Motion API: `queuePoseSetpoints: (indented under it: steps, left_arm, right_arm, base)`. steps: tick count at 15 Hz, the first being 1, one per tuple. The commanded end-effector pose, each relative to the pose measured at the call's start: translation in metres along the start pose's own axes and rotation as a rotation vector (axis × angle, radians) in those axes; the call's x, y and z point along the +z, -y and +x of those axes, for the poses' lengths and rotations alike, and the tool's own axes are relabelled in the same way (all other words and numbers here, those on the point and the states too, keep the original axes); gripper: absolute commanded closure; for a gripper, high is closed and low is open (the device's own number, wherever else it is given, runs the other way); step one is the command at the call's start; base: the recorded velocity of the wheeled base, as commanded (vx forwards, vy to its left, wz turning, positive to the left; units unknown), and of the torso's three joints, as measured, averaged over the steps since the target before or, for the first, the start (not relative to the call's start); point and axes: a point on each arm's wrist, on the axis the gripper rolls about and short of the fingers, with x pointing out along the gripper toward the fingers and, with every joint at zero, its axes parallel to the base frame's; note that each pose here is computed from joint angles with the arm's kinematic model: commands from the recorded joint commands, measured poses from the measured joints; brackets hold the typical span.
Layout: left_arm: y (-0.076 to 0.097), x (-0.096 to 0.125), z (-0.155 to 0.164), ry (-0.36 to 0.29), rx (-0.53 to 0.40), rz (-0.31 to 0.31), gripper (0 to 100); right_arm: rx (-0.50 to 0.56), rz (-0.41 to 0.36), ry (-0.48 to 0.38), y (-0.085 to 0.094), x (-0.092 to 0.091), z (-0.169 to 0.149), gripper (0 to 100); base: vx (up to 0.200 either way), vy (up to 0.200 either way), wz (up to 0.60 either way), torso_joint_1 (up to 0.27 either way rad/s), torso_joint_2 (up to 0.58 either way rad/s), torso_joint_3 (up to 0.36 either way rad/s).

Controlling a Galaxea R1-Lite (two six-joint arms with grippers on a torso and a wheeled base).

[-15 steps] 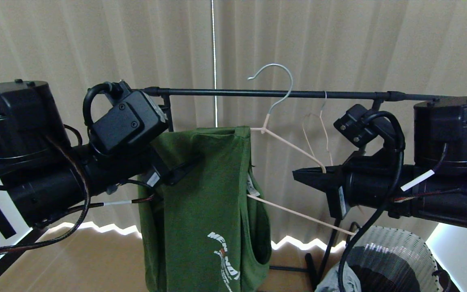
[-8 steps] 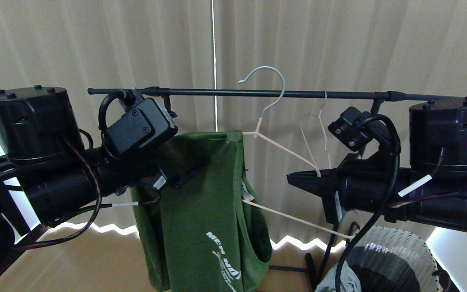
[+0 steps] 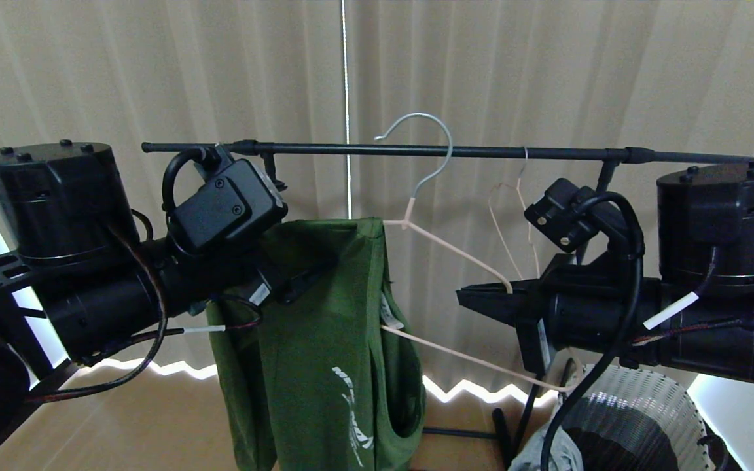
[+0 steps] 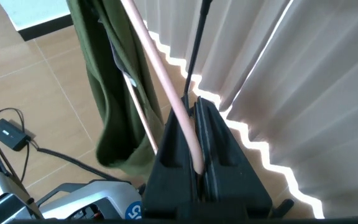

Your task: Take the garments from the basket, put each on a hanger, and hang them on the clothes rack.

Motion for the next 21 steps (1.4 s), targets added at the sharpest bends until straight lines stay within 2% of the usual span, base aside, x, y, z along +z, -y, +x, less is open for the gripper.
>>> queuePoseSetpoints:
  steps: [1,2,4,7,12,13,21]
  left_arm:
    - [-0.0007,0.0014,0.0000,0.007,0.002,0.001,0]
    - [-0.0007,0.0015,0.0000,0.009,0.000,0.001,0]
    - [-0.0001,0.0038,-0.0017,0.060,-0.041,0.003,0]
    - [-0.0041,0.0079,0.0002,0.083,-0.024,0.014,0]
    - [-0.0049,0.0080,0.0010,0.087,-0.019,0.016,0]
    - [-0.0044,0.0074,0.0014,0.084,-0.021,0.016,100]
    - [-0.0004,0.0016,0.0064,0.067,-0.035,0.012,100]
  right_arm:
    - [0.003,-0.002,-0.001,-0.0008,0.0000,-0.0003,100]
    - [0.006,-0.003,0.001,-0.0016,0.0001,-0.0002,100]
    - [0.009,-0.004,-0.004,-0.0023,-0.0006,0.0013,100]
    - [0.014,-0.003,-0.016,-0.0024,-0.0037,0.0020,100]
    - [0.026,-0.003,-0.025,-0.0029,-0.0073,0.0001,100]
    - [0.028,-0.004,-0.023,-0.0034,-0.0071,-0.0003,100]
    - [0.027,-0.006,-0.017,-0.0037,-0.0070,-0.0033,100]
  base:
    - [0.000,0.000,0.00,0.000,0.00,0.000]
    - [0.000,0.000,0.00,0.000,0.00,0.000]
    - [0.000,0.000,0.00,0.000,0.00,0.000]
    - [0.000,0.000,0.00,0.000,0.00,0.000]
    - [0.000,0.000,0.00,0.000,0.00,0.000]
    - [0.000,0.000,0.00,0.000,0.00,0.000]
    - [0.000,0.000,0.00,0.000,0.00,0.000]
